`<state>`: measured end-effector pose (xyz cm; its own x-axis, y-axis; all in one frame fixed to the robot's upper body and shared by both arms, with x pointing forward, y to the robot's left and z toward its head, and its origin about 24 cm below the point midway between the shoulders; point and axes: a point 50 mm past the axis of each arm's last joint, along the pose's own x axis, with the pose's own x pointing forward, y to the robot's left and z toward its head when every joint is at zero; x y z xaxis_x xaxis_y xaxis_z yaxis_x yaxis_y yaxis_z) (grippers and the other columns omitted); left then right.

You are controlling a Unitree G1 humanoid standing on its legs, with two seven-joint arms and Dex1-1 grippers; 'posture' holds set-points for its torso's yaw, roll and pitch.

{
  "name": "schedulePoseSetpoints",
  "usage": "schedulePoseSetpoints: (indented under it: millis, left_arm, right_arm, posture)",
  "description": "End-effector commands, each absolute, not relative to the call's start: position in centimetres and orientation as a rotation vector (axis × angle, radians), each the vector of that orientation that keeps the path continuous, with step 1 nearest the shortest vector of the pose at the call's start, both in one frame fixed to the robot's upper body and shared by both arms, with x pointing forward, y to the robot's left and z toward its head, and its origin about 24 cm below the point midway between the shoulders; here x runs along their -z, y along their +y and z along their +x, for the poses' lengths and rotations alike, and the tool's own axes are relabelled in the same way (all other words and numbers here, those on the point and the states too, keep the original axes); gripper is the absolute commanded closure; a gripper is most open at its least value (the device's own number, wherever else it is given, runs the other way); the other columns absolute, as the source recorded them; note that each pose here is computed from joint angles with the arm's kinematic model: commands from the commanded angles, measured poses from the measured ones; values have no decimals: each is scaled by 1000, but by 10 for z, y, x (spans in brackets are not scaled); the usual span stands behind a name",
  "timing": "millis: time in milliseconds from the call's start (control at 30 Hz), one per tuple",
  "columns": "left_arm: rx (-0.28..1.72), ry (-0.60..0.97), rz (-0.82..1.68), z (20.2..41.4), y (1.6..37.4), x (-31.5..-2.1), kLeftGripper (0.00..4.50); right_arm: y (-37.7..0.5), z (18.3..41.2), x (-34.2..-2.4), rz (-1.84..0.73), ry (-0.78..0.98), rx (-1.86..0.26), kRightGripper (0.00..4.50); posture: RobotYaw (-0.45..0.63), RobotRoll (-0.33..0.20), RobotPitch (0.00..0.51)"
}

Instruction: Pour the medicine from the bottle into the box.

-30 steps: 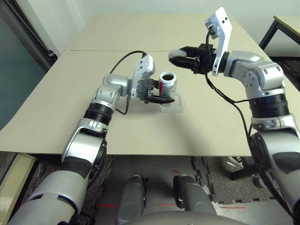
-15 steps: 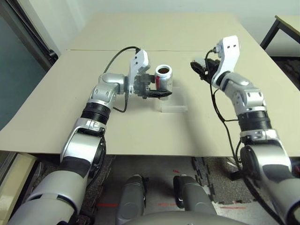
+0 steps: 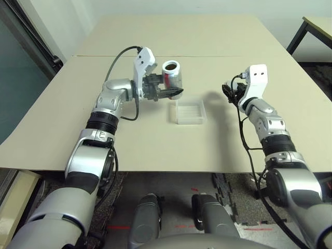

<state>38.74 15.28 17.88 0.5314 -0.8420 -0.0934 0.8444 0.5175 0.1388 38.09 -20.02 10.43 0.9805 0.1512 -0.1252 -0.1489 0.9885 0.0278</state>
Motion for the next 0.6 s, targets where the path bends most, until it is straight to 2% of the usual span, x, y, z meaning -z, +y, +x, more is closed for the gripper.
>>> schedulePoseSetpoints:
  millis: [33,400,600]
  left_arm:
    - [876,3,177,395,166,-176,1695]
    - [484,-33,149,406,191,-157,1695]
    - [357,-15,118,407,197,-147,1695]
  right_arm:
    - [-204,381,-99,23,136,-135,1926]
    - [-210,380,-90,11,159,-118,1926]
    - [-207,380,-87,14,168,-113,1926]
  posture:
    - [18,0,80]
    - [21,0,81]
    - [10,0,81]
